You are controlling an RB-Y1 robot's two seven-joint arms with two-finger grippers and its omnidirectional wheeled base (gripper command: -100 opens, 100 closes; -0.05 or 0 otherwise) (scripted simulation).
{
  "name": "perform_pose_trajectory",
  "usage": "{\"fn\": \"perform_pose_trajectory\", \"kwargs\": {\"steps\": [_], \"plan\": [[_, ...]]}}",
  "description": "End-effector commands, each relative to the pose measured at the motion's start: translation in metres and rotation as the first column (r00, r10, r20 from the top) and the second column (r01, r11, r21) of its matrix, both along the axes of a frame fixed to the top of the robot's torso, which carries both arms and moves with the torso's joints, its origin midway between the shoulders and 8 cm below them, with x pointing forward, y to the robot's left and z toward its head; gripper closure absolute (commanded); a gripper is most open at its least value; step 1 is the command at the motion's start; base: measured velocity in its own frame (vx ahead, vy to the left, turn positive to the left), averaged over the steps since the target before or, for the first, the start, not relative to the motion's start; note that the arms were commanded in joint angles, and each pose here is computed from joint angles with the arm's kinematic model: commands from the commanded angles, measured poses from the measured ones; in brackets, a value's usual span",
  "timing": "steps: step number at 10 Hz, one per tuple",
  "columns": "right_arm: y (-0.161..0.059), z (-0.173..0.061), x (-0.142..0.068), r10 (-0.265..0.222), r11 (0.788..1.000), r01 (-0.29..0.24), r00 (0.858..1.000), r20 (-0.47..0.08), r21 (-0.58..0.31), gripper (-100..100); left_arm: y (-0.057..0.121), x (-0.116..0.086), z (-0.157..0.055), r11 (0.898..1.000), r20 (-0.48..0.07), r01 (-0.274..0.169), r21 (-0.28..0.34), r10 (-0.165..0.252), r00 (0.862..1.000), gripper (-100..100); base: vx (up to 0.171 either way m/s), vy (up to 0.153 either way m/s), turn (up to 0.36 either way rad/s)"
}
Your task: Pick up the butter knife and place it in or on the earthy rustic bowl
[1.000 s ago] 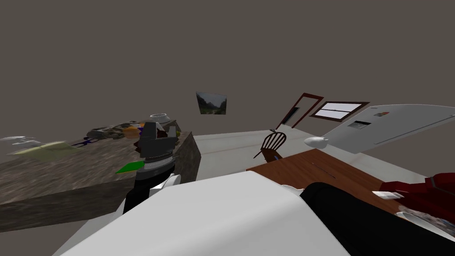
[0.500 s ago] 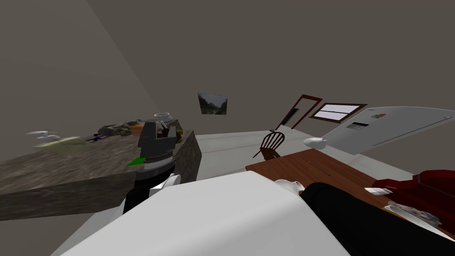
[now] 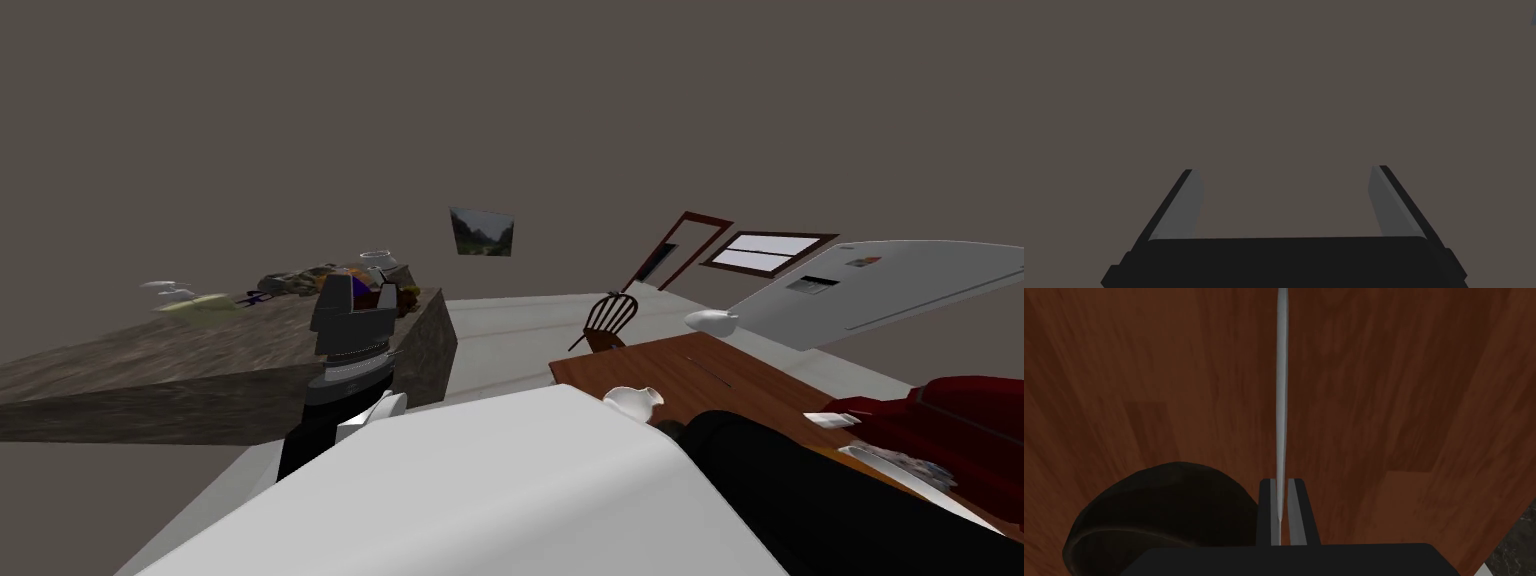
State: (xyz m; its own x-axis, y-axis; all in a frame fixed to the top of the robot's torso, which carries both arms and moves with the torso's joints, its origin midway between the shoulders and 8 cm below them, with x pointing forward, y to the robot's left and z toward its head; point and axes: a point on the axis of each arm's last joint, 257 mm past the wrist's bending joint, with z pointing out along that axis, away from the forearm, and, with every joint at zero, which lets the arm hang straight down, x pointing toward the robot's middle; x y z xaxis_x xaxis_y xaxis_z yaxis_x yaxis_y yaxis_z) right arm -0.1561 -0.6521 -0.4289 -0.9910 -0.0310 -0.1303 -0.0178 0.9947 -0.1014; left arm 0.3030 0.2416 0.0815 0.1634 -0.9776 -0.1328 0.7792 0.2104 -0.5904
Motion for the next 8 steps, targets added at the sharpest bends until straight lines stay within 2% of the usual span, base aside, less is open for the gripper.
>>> {"fn": "perform_pose_trajectory", "kwargs": {"steps": [1,5,6,8], "plan": [[-0.008,0.012,0.02,-0.005,1.0,0.005,0.999,0.045,0.005,100,0.0,0.0,0.0,1.0,0.0,0.0,0.0,0.0,1.0,0,-0.107,0.007,0.009],[-0.018,0.032,0.07,-0.011,1.0,0.007,0.988,0.152,0.025,100,0.0,0.0,0.0,1.0,0.0,0.0,0.0,0.0,1.0,0,-0.076,-0.019,0.017],[-0.018,0.032,0.07,-0.011,1.0,0.007,0.988,0.152,0.025,100,0.0,0.0,0.0,1.0,0.0,0.0,0.0,0.0,1.0,0,-0.049,-0.019,0.024],[-0.021,0.042,0.095,-0.01,0.999,0.002,0.979,0.205,0.038,100,0.0,0.0,0.0,1.0,0.0,0.0,0.0,0.0,1.0,0,-0.04,-0.019,0.012]]}}
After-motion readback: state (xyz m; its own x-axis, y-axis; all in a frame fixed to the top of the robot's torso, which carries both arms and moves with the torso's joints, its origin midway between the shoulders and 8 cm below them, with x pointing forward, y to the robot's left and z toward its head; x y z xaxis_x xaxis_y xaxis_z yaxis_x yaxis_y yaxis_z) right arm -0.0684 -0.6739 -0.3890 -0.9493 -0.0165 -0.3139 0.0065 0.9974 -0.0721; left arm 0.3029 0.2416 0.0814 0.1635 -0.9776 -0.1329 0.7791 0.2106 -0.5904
